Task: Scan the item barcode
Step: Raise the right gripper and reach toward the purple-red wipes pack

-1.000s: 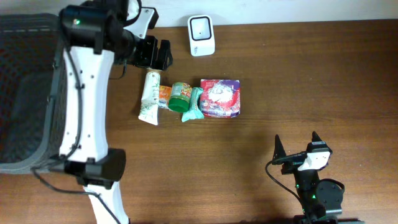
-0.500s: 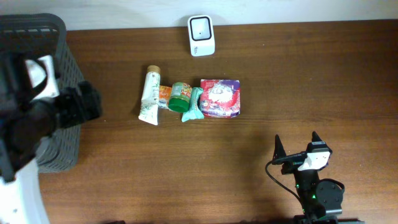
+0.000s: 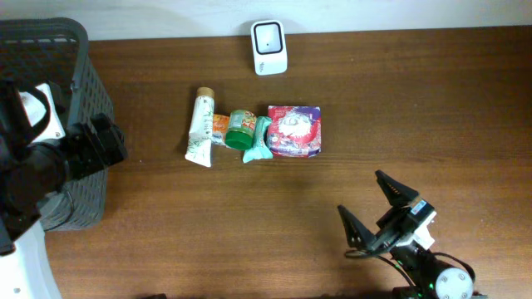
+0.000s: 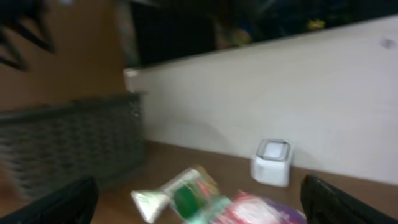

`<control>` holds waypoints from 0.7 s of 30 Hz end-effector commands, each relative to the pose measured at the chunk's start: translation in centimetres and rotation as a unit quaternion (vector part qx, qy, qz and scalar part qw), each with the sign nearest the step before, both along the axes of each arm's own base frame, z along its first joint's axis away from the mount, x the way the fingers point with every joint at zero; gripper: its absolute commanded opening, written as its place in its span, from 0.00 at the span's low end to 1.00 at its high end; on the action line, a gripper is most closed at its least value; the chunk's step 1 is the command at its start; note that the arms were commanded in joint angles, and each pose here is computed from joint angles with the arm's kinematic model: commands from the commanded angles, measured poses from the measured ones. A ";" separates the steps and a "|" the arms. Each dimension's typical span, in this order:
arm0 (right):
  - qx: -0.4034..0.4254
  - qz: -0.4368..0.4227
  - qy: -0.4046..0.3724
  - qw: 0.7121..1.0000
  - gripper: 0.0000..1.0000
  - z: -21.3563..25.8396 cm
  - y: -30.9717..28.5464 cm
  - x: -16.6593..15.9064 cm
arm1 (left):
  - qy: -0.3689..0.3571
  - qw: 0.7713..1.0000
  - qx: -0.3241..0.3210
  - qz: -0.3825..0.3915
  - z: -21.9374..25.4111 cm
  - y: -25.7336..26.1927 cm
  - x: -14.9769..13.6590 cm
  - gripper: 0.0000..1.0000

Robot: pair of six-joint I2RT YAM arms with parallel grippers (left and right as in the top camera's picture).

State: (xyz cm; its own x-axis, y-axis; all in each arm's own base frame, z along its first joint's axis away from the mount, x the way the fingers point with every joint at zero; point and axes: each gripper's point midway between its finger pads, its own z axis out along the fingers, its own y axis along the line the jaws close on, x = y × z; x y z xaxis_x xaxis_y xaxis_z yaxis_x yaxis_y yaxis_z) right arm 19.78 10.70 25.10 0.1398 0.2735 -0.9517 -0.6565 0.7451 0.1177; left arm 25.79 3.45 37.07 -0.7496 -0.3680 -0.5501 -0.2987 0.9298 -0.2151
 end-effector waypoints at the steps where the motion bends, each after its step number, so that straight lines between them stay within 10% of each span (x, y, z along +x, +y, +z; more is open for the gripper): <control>1: 0.028 0.057 -0.035 0.997 0.99 2.3 1.1 -2.1 | 0.002 1.000 -0.004 0.008 -0.1 0.1 -0.1 0.99; 9: 0.020 -0.036 -0.199 0.979 0.98 15.3 -1.3 -6.4 | 0.002 1.000 -0.004 0.008 -0.1 0.1 -0.1 0.99; 21: -0.157 -0.058 0.100 0.981 0.98 18.3 -0.9 2.3 | 0.002 1.000 -0.004 0.008 -0.1 0.1 -0.1 0.99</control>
